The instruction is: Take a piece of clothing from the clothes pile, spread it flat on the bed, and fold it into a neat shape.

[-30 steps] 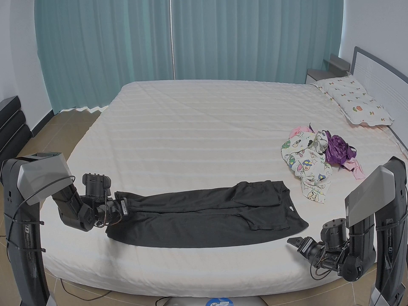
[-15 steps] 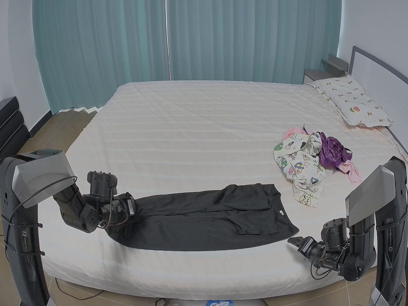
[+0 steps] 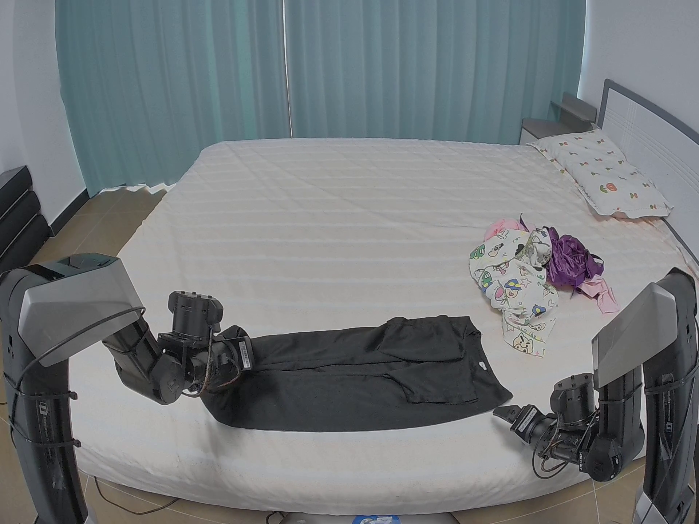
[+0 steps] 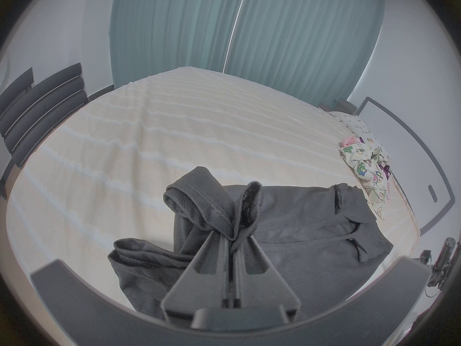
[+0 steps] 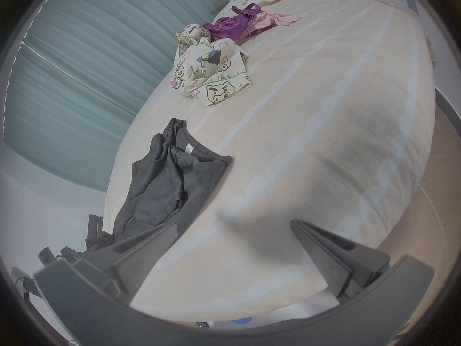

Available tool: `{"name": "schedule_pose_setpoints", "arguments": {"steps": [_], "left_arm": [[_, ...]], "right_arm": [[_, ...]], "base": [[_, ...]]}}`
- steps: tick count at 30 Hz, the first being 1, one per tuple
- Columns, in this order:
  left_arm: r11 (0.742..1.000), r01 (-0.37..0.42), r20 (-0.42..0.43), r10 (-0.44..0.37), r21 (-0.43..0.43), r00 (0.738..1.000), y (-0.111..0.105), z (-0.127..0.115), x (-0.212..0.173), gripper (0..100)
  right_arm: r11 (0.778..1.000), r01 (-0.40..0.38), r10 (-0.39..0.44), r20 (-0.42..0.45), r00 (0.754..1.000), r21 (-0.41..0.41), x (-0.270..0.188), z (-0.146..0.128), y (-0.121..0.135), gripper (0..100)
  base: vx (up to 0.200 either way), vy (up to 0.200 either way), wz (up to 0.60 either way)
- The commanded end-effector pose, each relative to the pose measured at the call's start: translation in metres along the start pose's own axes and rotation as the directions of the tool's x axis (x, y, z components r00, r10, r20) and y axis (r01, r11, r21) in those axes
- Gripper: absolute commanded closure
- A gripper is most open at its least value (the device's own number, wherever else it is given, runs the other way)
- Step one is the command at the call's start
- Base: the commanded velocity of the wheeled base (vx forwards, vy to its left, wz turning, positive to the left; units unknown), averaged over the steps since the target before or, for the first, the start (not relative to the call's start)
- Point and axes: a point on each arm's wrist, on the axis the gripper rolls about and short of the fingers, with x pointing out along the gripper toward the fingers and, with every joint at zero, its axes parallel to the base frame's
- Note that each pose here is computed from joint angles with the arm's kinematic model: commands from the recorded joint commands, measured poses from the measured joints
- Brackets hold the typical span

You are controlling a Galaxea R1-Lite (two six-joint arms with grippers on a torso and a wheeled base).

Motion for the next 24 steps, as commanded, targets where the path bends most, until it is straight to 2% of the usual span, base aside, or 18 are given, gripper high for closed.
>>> {"name": "schedule_pose_setpoints", "arguments": {"steps": [1,13,19,24], "left_arm": [[1.0,0.02,0.0,-0.02,0.019,1.0,-0.0112,-0.0023,-0.0046,100],[1.0,0.013,-0.003,-0.013,0.022,1.0,-0.017,-0.0066,-0.0041,100],[1.0,0.007,-0.001,-0.007,-0.003,1.0,-0.0169,-0.0065,-0.0046,100],[1.0,0.007,0.011,-0.007,-0.002,1.0,-0.0175,-0.0047,-0.0038,100]], "right_arm": [[1.0,-0.014,0.014,0.009,1.0,0.001,0.0,0.0009,0.0015,0],[1.0,-0.015,0.015,0.01,1.0,0.001,-0.0001,0.001,0.0016,0],[1.0,-0.014,0.014,0.009,1.0,0.001,0.0,0.0009,0.0015,0],[1.0,-0.014,0.014,0.009,1.0,0.001,0.0,0.0009,0.0015,0]], "base": [[0.0,0.0,0.0],[0.0,0.0,0.0],[-0.2,0.0,0.0],[0.0,0.0,0.0]]}}
